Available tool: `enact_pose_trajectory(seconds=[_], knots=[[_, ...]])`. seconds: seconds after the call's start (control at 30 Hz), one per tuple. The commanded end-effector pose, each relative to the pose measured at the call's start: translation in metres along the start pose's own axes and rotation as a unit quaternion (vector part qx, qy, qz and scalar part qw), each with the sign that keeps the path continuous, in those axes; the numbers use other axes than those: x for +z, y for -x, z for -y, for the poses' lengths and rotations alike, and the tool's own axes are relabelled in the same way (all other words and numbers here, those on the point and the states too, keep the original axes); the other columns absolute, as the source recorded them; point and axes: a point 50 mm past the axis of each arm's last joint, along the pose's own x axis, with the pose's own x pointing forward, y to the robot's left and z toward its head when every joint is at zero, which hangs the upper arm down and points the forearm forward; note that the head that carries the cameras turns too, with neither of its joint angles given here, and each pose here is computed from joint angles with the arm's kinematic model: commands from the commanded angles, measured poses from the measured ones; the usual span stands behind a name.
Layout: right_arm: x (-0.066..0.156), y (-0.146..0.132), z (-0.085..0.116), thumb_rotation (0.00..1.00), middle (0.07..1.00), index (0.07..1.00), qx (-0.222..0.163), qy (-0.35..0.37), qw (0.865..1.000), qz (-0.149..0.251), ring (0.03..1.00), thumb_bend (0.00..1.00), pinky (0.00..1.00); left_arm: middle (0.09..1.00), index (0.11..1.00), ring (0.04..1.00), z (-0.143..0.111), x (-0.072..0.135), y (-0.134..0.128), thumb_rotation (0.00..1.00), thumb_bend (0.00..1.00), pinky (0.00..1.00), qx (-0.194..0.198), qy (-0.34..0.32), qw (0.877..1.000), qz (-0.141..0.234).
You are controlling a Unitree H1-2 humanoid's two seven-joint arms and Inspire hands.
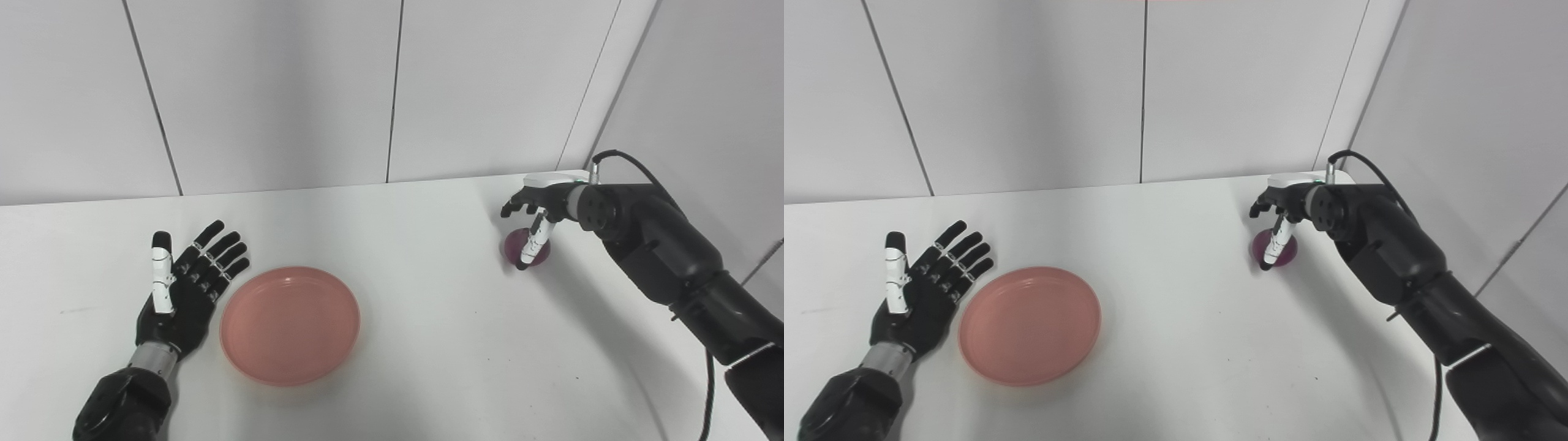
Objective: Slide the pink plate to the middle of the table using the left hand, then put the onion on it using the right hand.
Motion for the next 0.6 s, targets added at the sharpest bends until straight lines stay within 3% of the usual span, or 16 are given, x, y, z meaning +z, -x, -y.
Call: enact_pose_trajectory(seconds=[0.0,0.17,0.57], knots=[[-0.0034,0.0094,0.0273,0.15,0.913,0.863,-0.039,0.015,0.999,-0.009,0.871,1.00,0.72,0.773,0.802,0.823,-0.0271,-0.0440,0.0279,0.89,0.75,0.83,0.067,0.012,0.993,-0.098],[-0.0041,0.0084,0.0283,0.10,0.919,0.872,-0.036,0.012,0.999,-0.011,0.865,1.00,0.70,0.769,0.799,0.817,-0.0267,-0.0447,0.0275,0.89,0.74,0.82,0.069,0.013,0.993,-0.098],[-0.0010,0.0021,0.0194,0.10,0.940,0.876,-0.020,0.030,0.999,-0.009,0.865,1.00,0.66,0.777,0.806,0.820,-0.0253,-0.0454,0.0294,0.89,0.74,0.82,0.068,0.014,0.993,-0.099]])
